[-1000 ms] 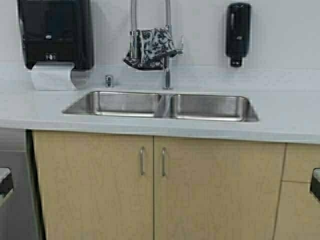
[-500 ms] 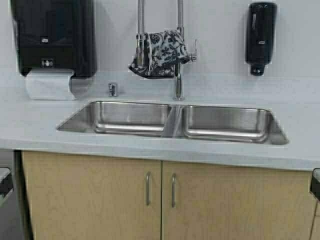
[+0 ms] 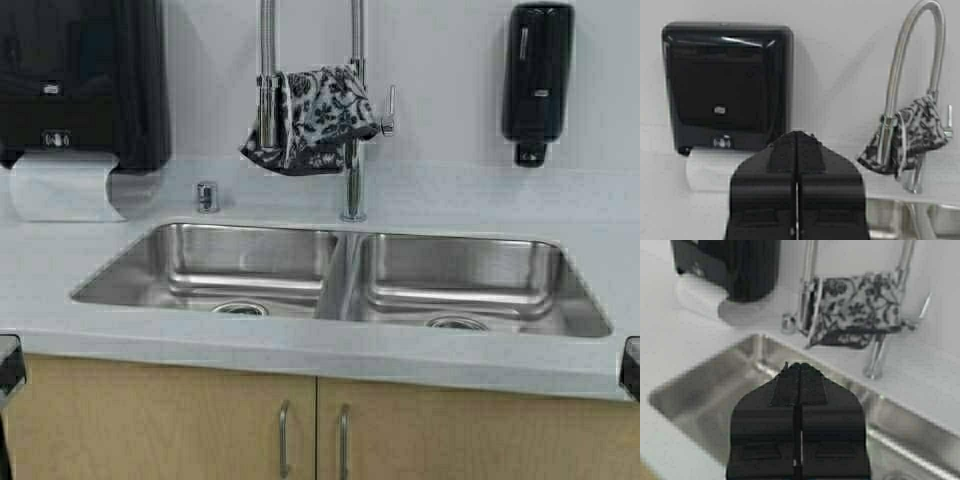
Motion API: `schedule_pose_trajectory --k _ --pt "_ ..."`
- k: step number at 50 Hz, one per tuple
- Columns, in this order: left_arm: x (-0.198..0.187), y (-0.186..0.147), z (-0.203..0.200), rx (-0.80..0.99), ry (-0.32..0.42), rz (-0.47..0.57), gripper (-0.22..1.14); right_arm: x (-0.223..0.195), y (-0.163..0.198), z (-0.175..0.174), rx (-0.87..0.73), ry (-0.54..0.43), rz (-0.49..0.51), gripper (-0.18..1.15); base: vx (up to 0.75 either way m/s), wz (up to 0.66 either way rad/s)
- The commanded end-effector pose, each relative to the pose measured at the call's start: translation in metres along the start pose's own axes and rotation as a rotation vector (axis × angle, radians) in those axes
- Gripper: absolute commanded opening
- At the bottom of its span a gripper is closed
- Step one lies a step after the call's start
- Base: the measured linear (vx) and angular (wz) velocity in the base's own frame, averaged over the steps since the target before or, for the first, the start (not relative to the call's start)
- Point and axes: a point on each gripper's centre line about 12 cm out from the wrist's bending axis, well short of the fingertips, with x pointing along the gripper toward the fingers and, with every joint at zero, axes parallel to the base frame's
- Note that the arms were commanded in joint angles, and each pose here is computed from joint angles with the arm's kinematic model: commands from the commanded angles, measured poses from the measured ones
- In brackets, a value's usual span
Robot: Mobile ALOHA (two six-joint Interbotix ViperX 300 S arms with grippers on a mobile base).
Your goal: Get the cloth and wipe up the spill under the wine glass
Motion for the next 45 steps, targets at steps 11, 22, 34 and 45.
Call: schedule_pose_trajectory --k 11,22,34,45 --pt "0.001 0.0 0.004 0.003 -0.014 -0.001 0.03 0.047 0.018 -0.027 0.01 -0.039 0.069 0.05 0.21 0.06" --pt "0.0 0.0 0.005 0.002 -0.018 -0.001 0.03 0.081 0.025 -0.082 0.022 0.046 0.093 0.06 0.19 0.05" --pt "-0.001 0.0 0.006 0.002 -0.023 -0.001 0.03 0.107 0.038 -0.12 0.034 0.044 0.128 0.07 0.18 0.08" --pt "-0.001 0.0 0.007 0.002 -0.028 -0.001 0.03 0.131 0.04 -0.134 0.039 0.049 0.132 0.19 0.18 0.07"
